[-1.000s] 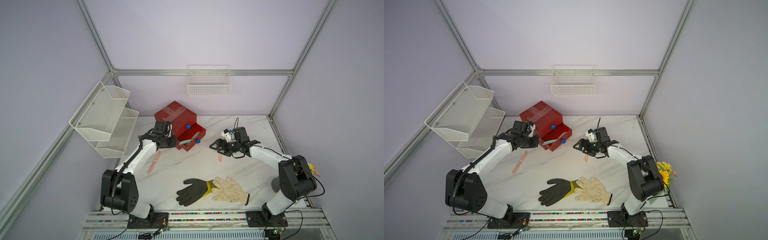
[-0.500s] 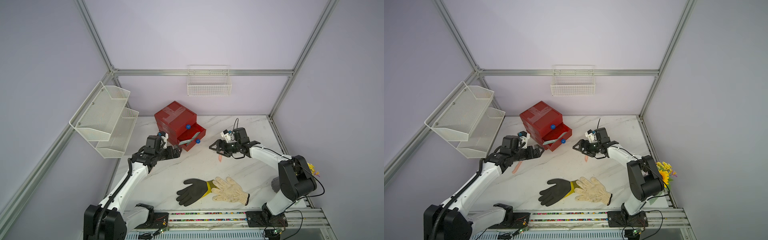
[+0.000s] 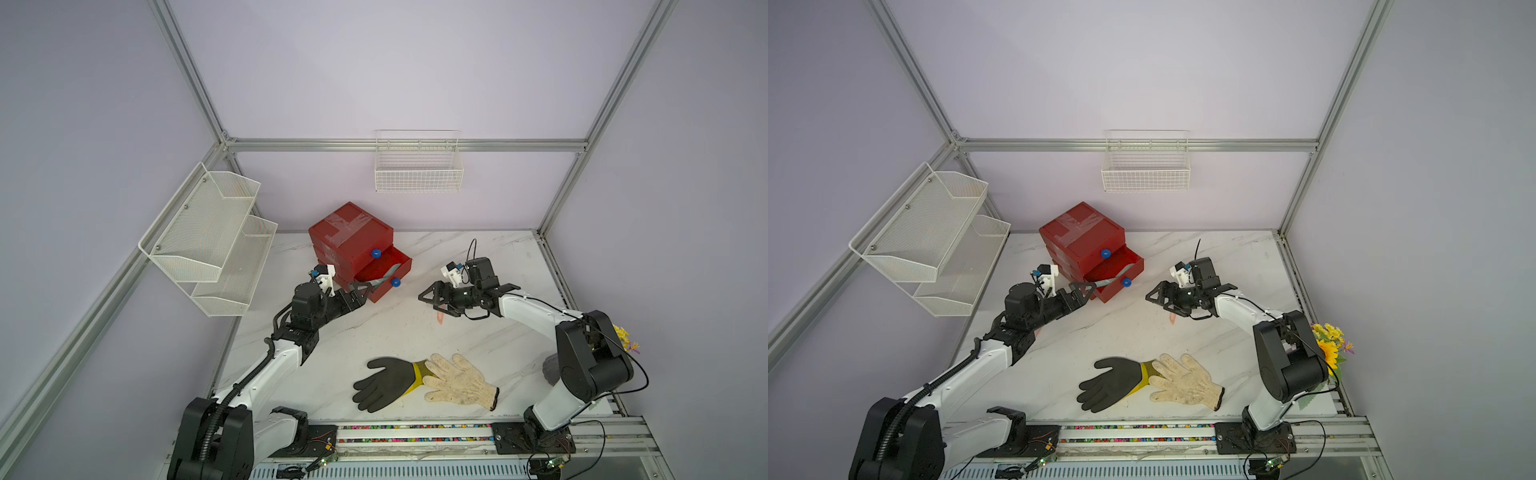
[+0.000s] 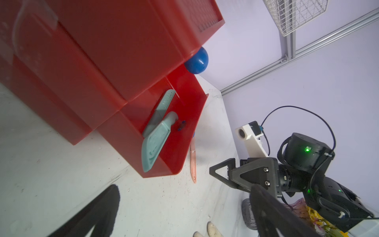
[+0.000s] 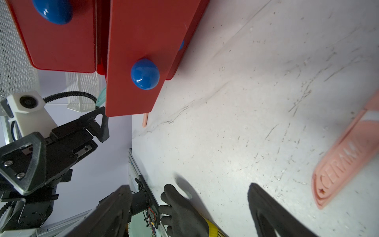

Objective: Place the fruit knives into the drawer by color
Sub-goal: Place the fruit knife in the drawer.

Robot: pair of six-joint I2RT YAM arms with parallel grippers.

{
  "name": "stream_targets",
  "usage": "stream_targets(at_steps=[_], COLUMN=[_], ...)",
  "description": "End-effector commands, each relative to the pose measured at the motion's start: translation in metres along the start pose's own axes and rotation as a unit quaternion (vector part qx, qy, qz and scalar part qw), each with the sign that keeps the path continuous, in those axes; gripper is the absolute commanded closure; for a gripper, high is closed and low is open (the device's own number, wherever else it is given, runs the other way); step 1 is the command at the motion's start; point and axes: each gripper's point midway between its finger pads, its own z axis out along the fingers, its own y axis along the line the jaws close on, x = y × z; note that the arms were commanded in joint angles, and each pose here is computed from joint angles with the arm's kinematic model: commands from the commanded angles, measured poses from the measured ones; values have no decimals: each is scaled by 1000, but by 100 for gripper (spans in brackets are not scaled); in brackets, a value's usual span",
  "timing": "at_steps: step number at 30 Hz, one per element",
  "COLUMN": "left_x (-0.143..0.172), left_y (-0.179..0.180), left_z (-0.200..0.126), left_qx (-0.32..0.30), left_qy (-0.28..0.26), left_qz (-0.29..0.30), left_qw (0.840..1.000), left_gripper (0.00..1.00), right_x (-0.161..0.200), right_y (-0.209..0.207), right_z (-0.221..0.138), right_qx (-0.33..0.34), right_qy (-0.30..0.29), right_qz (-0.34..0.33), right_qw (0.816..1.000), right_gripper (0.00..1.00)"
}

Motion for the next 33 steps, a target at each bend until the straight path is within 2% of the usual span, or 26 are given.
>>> stream_targets(at_steps=[1,7,17,28,33], left_x=[-17,-16,-41,-47,-63], left_y=[-24,-24,-52,-58,-75], left_z=[6,18,22,41,37], left_qx=[66,96,115,143,137], left_qy=[-20,-8,-17,2,-3], left_qz=[-15,-38,-3,-18,11], left_qw=[997,995,993,990,990], left_gripper=[0,0,0,0,0], right_x=[-1,-3,-1,-2,-5], right_y=[8,8,6,2,2], right_z=[-9,-9,-8,-4,-3], right_qx=[-5,-4,-3,-1,-3], right_qy=[-12,-13,-8,-4,-8], right_qz=[-18,-21,-20,-16,-14], right_qw=[1000,1000,1000,1000,1000], right_gripper=[8,8,8,8,8])
